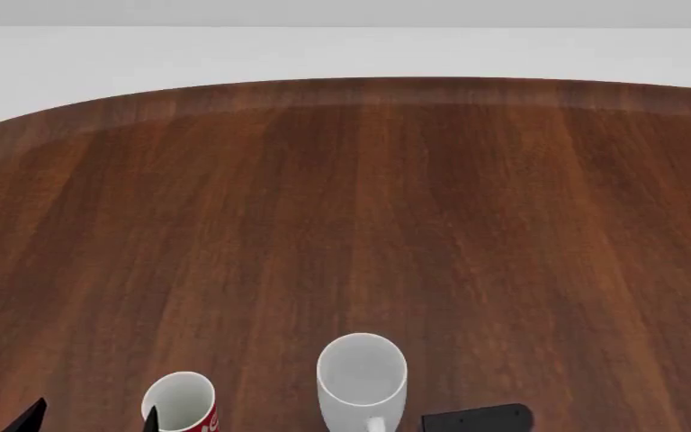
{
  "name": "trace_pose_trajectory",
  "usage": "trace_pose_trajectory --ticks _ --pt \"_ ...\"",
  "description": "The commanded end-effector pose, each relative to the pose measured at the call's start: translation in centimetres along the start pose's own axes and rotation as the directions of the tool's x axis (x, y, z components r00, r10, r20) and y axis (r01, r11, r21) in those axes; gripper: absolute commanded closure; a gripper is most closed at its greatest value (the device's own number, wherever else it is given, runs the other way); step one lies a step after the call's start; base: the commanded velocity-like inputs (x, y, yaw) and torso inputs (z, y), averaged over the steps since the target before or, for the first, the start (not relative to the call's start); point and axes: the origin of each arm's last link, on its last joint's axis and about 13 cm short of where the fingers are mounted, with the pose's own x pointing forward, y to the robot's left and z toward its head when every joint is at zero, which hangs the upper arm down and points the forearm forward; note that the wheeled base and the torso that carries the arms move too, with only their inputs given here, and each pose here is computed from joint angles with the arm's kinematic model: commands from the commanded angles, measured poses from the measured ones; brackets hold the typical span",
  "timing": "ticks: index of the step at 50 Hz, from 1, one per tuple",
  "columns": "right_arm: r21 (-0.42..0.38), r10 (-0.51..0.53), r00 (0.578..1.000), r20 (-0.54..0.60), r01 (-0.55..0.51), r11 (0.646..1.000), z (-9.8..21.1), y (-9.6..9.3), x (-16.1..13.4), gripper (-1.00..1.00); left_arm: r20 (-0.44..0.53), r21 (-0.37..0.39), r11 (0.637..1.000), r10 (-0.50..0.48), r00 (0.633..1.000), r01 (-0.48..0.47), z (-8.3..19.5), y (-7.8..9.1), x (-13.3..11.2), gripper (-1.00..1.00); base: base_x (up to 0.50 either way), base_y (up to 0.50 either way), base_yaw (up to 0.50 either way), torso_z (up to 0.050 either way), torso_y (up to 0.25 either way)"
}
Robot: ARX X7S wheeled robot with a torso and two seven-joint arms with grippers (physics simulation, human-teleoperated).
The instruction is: Put the white mug on the plate.
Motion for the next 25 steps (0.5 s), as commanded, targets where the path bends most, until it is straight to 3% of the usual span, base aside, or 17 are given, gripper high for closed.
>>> trace_pose_trajectory --ticks 1,4,25 --pt "-0.031 -0.001 1.0 -0.023 0.0 1.0 -0.3 0.1 0.6 -1.0 0.0 0.002 1.0 -0.003 1.0 0.003 -0.1 0.0 -0.1 -1.0 0.0 0.0 0.0 0.0 0.0" --pt "-0.042 0.003 1.0 -0.021 -0.004 0.999 -0.3 0.3 0.7 -1.0 0.009 0.043 0.999 -0.003 1.0 0.003 -0.2 -0.1 -0.1 -1.0 0.0 0.0 0.0 0.0 0.0" --pt "-0.077 0.009 0.998 -0.068 -0.015 0.997 -1.1 0.5 2.1 -1.0 0.004 0.025 1.0 -0.008 1.0 0.008 -0.3 -0.1 -0.3 -1.0 0.0 0.0 0.0 0.0 0.0"
